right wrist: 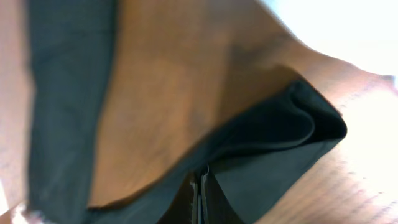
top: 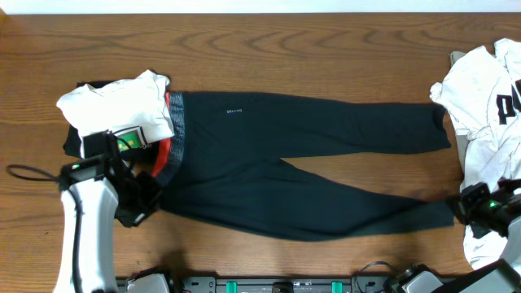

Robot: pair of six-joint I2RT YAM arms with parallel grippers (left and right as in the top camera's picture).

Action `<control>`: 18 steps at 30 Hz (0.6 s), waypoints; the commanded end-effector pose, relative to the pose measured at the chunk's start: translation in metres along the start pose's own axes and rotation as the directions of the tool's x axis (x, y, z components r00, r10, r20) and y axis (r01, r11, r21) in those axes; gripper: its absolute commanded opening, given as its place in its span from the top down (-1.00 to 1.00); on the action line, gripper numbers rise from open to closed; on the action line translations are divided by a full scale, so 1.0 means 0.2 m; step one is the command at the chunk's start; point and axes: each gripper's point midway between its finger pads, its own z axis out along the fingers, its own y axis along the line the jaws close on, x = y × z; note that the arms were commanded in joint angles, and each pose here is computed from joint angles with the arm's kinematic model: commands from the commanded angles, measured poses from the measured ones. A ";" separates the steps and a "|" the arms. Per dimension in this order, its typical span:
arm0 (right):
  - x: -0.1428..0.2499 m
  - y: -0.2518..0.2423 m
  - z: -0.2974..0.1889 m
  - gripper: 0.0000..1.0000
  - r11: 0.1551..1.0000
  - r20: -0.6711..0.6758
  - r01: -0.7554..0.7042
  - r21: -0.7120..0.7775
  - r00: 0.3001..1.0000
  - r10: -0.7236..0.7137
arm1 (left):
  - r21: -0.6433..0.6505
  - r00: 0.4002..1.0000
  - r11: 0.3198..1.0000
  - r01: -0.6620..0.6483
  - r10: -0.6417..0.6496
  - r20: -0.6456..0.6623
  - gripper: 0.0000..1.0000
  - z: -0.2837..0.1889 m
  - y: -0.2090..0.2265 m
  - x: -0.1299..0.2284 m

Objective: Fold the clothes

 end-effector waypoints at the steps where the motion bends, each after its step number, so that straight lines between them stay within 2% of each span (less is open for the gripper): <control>1: -0.07 0.21 -0.13 0.98 0.987 0.054 0.100 -0.129 0.994 -0.093 | 0.050 0.993 0.997 -0.058 0.052 0.109 0.88 -0.15 -0.06 -0.07; 7: -0.19 0.44 -0.28 0.98 0.955 0.158 0.238 -0.178 0.965 -0.211 | 0.110 0.961 0.984 -0.143 0.112 0.252 0.88 -0.29 -0.17 -0.19; 12: -0.29 0.62 -0.32 0.97 0.930 0.259 0.295 -0.221 0.937 -0.236 | 0.235 0.915 0.934 -0.268 0.171 0.365 0.90 -0.37 -0.35 -0.29; 18: -0.39 0.76 -0.28 0.97 0.913 0.325 0.321 -0.252 0.917 -0.232 | 0.289 0.864 0.878 -0.381 0.227 0.449 0.88 -0.40 -0.54 -0.36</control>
